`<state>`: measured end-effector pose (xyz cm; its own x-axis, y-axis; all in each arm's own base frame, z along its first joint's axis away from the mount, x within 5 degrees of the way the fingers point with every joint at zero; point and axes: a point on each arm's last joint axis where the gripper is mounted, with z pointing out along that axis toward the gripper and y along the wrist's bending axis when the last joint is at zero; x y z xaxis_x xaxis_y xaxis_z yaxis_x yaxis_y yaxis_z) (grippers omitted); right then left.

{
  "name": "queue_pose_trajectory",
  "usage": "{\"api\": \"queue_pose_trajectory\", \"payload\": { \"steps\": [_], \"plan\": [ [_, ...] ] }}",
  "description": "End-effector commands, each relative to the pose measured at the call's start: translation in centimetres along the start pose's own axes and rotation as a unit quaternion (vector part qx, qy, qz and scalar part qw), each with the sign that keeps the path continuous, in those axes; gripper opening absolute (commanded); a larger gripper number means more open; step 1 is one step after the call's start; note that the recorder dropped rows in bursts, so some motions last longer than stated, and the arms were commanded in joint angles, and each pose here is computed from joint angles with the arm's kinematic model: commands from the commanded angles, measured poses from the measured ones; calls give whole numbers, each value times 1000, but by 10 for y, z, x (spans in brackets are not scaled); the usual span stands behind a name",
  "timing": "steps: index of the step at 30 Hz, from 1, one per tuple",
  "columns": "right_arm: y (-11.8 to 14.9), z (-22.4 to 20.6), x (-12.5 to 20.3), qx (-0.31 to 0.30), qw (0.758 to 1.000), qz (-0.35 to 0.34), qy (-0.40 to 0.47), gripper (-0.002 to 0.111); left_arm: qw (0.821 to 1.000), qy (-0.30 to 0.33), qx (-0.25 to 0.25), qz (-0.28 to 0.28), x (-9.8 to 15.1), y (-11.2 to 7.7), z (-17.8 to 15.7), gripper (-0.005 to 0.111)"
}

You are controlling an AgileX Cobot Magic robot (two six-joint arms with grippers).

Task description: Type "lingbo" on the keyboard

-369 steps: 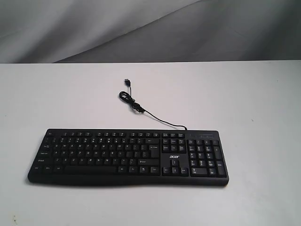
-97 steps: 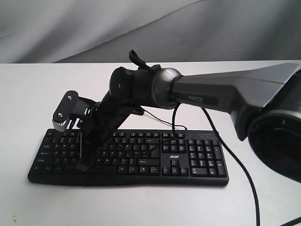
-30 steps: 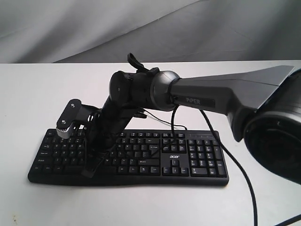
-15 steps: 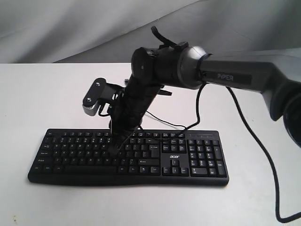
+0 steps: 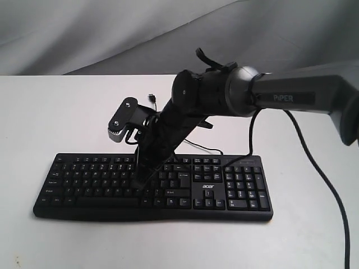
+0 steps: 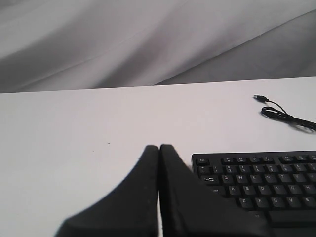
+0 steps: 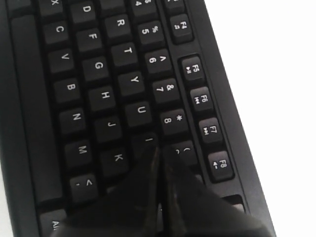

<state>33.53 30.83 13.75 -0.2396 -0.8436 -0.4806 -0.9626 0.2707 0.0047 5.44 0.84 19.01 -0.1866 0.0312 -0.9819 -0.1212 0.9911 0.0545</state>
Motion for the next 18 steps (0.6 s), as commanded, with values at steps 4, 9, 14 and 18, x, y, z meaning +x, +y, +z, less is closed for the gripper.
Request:
{"api": "queue_pose_trajectory", "payload": {
  "steps": [4, 9, 14, 18],
  "plan": [
    [-1, 2, 2, 1, 1000, 2, -2, 0, 1000, -3, 0, -3, 1, 0, 0, 1],
    [-1, 2, 2, 1, 1000, 0, -2, 0, 1000, -3, 0, -3, 1, 0, 0, 1],
    [-1, 7, 4, -2, 1000, 2, 3, 0, 1000, -3, 0, -3, 1, 0, 0, 1],
    [-2, 11, 7, -4, 1000, 0, 9, 0, 1000, -3, 0, -3, 1, 0, 0, 1]
  ]
}}
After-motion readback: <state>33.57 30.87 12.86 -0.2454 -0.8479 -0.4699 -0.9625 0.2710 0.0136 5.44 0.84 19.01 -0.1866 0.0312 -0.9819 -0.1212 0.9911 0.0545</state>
